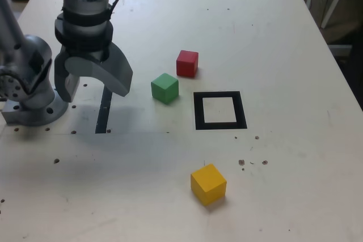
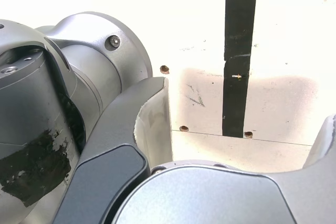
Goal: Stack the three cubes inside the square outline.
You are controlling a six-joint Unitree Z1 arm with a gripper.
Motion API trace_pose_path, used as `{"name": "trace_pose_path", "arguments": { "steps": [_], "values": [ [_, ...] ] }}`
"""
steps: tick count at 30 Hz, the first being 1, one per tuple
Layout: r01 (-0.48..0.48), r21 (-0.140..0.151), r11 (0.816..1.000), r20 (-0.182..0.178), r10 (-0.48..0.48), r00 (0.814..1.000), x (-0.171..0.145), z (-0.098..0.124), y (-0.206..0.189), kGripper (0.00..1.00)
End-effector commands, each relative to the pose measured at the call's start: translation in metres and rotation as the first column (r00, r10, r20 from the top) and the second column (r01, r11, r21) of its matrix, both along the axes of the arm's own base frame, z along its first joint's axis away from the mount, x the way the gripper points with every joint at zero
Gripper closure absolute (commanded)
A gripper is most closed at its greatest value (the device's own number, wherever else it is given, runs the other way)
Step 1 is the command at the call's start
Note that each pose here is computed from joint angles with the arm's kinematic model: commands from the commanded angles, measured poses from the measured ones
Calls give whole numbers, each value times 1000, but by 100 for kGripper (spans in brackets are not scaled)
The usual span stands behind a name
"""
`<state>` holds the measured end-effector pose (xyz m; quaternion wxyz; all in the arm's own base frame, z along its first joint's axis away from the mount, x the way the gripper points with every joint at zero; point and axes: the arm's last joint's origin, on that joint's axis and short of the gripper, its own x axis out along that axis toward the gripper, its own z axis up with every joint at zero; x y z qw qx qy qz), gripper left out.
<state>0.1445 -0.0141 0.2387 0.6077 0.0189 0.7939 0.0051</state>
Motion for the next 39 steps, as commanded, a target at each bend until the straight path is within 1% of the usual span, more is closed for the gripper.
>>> {"name": "trace_pose_path", "arguments": {
  "steps": [1, 4, 7, 13, 17, 19, 24, 29, 34, 39],
  "values": [
    [3, 1, 1000, -5, -3, 1000, 1, 0, 0, 0],
    [8, 5, 1000, -10, -8, 1000, 1, 0, 0, 0],
    [19, 16, 1000, -14, -19, 1000, 2, 0, 1, 0],
    [57, 37, 998, -8, -57, 998, 14, 3, 5, 0],
    [71, 49, 996, -9, -71, 997, 24, 7, 16, 0],
    [72, 55, 996, -4, -72, 997, 27, 10, 23, 0],
    [79, 60, 995, 15, -80, 997, 38, 19, 38, 0],
    [102, 64, 993, 27, -104, 994, 56, 28, 50, 0],
    [103, 67, 992, 29, -105, 994, 73, 30, 67, 0],
    [91, 77, 993, 26, -93, 995, 90, 28, 88, 0]
  ]
}}
